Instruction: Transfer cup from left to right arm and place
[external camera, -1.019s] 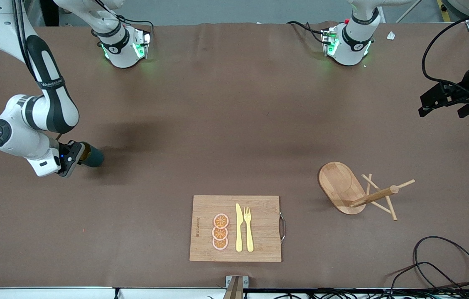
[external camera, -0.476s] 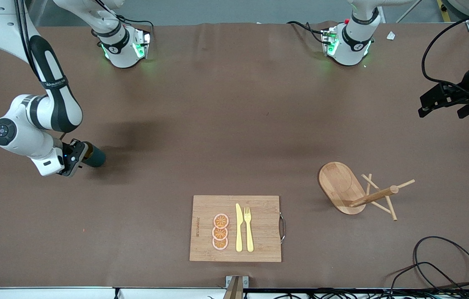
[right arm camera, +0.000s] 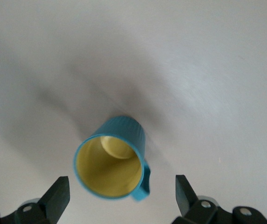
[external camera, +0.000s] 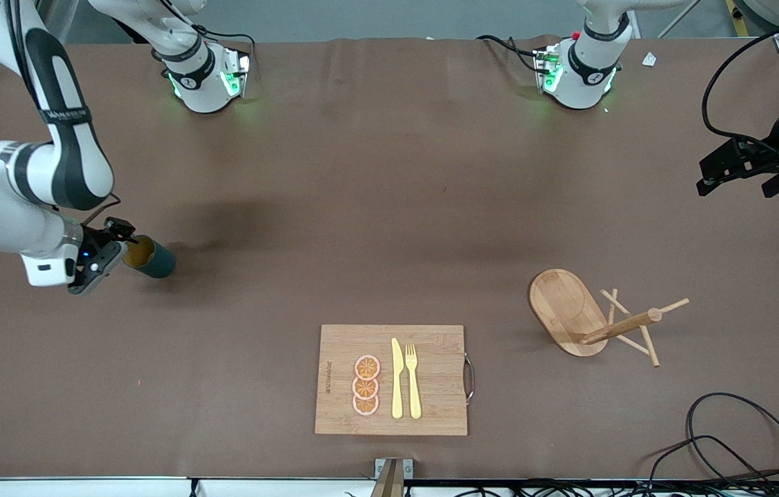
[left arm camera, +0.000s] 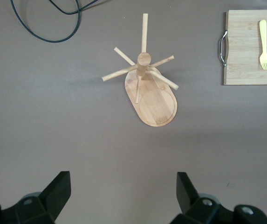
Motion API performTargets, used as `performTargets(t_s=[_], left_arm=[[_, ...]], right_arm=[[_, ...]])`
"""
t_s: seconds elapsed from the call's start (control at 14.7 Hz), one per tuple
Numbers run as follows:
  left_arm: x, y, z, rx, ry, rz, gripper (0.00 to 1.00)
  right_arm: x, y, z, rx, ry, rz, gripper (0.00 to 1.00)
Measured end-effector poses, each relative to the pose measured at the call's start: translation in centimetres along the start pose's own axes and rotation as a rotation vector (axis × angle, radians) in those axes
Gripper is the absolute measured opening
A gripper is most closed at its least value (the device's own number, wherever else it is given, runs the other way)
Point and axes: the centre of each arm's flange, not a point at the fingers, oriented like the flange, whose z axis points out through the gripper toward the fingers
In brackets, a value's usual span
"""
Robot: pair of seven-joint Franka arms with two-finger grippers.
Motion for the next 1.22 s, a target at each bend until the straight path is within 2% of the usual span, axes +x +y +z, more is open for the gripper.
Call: performTargets(t_s=[0.41,0.61,0.88,1.22], left_arm=[[0.1,0.0,0.0,0.000,0.000,0.000,1.00],[0.1,0.2,0.0,0.000,0.000,0.004,1.00],[0.2,0.1,0.4,-0.001,-0.006,0.003,1.00],[0.3,0.1,0.5,-0.001,-0.008,0.001,1.00]], right_arm=[[-0.5,-1.5,-9.9,0.002,0.017,0.421,1.00],[-0.8,-2.0,-15.2,0.018,-0.003,0.587,1.00],[-1.7,-2.8,-23.1,0.013,0.003,0.628,1.00],[-2.7,-3.0,-28.6,-0.045,0.054,0.645,1.00]])
